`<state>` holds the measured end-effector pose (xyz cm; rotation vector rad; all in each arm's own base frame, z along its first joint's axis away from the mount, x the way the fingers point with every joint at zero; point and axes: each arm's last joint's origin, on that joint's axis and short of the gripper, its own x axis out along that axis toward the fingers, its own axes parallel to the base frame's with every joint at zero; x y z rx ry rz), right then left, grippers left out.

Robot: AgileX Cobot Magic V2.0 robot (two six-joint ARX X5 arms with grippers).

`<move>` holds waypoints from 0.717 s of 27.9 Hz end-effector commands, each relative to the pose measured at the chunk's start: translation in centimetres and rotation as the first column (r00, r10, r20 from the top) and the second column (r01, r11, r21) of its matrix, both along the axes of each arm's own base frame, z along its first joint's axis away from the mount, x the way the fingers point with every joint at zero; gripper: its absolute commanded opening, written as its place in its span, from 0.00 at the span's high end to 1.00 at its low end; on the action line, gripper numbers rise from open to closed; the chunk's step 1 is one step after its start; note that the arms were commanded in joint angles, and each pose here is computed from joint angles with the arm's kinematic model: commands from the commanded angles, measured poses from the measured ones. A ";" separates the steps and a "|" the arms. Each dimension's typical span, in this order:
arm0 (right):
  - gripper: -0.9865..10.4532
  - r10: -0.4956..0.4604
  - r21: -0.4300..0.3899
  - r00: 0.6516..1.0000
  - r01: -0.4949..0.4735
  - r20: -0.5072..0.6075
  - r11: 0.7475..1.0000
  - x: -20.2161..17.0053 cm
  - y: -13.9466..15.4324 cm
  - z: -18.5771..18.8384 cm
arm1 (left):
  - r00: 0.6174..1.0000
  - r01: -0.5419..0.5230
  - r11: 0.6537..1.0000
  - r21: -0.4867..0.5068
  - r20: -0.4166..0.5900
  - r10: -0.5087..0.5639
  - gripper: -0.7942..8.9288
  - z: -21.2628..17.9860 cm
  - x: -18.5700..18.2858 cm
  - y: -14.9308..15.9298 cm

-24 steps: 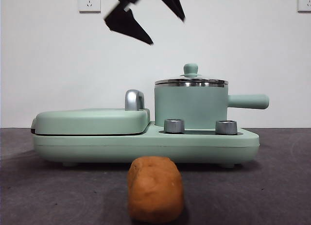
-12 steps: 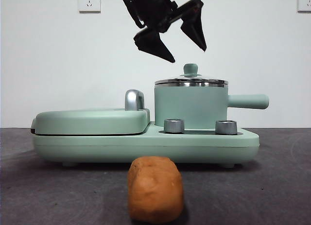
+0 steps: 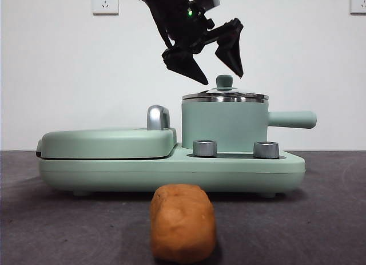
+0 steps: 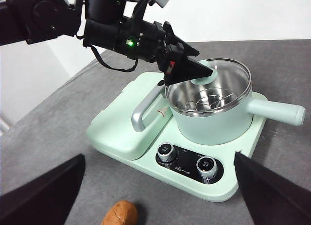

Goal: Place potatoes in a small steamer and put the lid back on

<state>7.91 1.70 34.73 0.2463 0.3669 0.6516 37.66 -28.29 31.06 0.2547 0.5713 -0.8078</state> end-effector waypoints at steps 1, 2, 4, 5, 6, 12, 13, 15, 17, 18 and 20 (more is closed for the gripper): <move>0.49 0.000 -0.007 1.000 0.000 0.022 1.000 0.0 0.0 0.5 | 0.999 0.029 1.000 0.003 0.028 -0.029 0.47 0.0 0.1 -1.0; 0.49 0.000 -0.007 1.000 0.000 0.022 1.000 0.0 0.0 0.5 | 0.999 0.032 0.999 0.003 0.027 -0.032 0.47 0.0 0.0 -1.1; 0.49 0.000 -0.007 1.000 0.000 0.022 1.000 0.0 0.0 0.5 | 0.999 0.038 0.999 0.005 0.025 -0.038 0.47 -0.2 -0.1 -1.3; 0.49 0.000 -0.007 1.000 0.000 0.022 1.000 0.0 0.0 0.5 | 0.999 0.042 0.999 0.007 0.023 -0.042 0.47 -0.2 -0.2 -1.5; 0.49 0.000 -0.007 1.000 0.000 0.022 1.000 0.0 0.0 0.5 | 0.999 0.044 0.999 0.008 0.023 -0.045 0.47 -0.3 -0.3 -1.6; 0.49 0.000 -0.007 1.000 0.000 0.022 1.000 0.0 0.0 0.5 | 0.999 0.018 0.999 0.037 0.028 -0.019 0.54 -0.9 -0.3 -2.1; 0.49 0.000 -0.007 1.000 0.000 0.022 1.000 0.0 0.0 0.5 | 0.999 0.004 0.999 0.045 0.033 -0.006 0.57 -1.0 -0.2 -2.0; 0.49 0.000 -0.007 1.000 0.000 0.022 1.000 0.0 0.0 0.5 | 0.999 -0.004 0.999 0.050 0.037 0.002 0.58 -1.0 -0.2 -2.0; 0.49 0.000 -0.007 1.000 0.000 0.022 1.000 0.0 0.0 0.5 | 0.999 -0.004 0.999 0.051 0.035 0.002 0.58 -1.0 -0.2 -2.0; 0.49 0.000 -0.007 1.000 0.000 0.022 1.000 0.0 0.0 0.5 | 0.999 -0.004 0.999 0.051 0.034 0.002 0.58 -1.0 -0.2 -2.0; 0.49 0.000 -0.007 1.000 0.000 0.022 1.000 0.0 0.0 0.5 | 0.999 -0.004 0.999 0.052 0.033 0.002 0.58 -1.1 -0.2 -2.0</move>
